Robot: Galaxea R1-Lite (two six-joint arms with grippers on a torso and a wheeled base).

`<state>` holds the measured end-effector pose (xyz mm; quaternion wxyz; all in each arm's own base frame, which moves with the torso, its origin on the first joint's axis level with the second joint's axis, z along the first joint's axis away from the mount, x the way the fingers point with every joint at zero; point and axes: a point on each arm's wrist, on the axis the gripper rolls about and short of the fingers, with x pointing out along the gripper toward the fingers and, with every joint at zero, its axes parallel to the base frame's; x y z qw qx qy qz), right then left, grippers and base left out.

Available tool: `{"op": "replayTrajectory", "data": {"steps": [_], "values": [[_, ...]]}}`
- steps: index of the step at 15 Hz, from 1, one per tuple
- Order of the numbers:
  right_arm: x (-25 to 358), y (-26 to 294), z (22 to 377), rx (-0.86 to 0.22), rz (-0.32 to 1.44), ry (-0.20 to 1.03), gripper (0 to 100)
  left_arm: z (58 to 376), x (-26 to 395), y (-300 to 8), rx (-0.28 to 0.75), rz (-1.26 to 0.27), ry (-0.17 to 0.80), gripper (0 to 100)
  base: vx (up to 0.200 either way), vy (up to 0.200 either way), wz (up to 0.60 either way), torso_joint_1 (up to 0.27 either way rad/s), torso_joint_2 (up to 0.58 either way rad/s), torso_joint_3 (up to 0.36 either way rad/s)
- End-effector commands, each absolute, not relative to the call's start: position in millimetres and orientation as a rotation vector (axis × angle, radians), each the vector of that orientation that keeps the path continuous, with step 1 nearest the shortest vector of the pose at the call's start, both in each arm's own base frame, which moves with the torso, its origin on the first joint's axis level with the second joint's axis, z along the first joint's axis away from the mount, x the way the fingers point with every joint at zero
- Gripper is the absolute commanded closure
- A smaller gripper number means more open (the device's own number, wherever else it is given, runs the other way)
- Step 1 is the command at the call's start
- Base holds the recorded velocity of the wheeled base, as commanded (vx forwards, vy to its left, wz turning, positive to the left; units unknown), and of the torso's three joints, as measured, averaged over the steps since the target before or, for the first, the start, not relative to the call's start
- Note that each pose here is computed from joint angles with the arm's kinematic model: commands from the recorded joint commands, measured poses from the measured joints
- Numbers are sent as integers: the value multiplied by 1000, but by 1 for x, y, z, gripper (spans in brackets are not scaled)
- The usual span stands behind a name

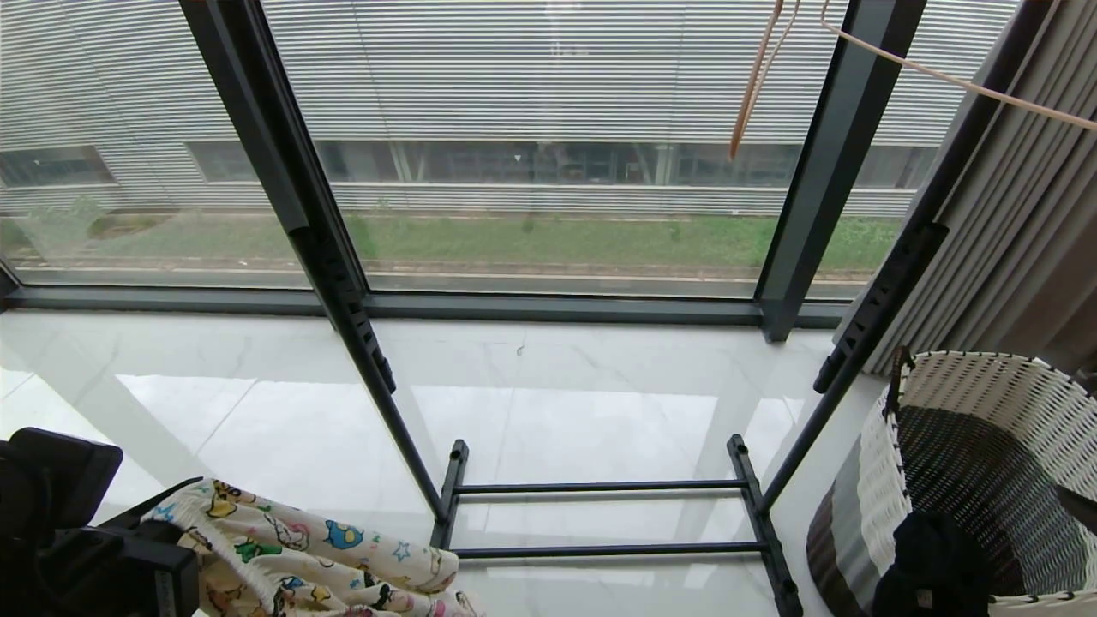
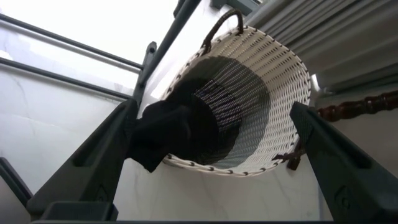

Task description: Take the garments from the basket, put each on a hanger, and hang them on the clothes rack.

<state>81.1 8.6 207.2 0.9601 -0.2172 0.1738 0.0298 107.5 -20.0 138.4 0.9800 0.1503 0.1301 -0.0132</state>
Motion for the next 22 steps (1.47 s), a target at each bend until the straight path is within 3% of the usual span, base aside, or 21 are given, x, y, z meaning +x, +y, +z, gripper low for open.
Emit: {"op": "replayTrajectory", "data": {"steps": [1, 4, 7, 16, 19, 22], "values": [[81, 9, 207, -442, 61, 356, 0, 140, 106, -20, 301, -26, 250, 100, 0, 0, 0, 0, 0, 0], [81, 9, 207, -455, 62, 356, 0, 139, 105, -19, 338, -31, 251, 100, 0, 0, 0, 0, 0, 0], [82, 9, 207, -454, 61, 353, 0, 135, 103, -19, 341, -32, 263, 100, 0, -200, 0, -1, 9, 1], [81, 9, 209, -465, 63, 342, 0, 134, 98, -18, 337, -26, 254, 100, 0, 0, 0, 0, 0, 0], [81, 9, 217, -444, 58, 316, 0, 134, 98, -17, 337, -26, 254, 100, 0, 0, 0, 26, -125, -93], [82, 9, 219, -358, 41, 311, 0, 135, 97, -17, 333, -25, 243, 100, 0, 0, 0, 84, -273, -276]]}}
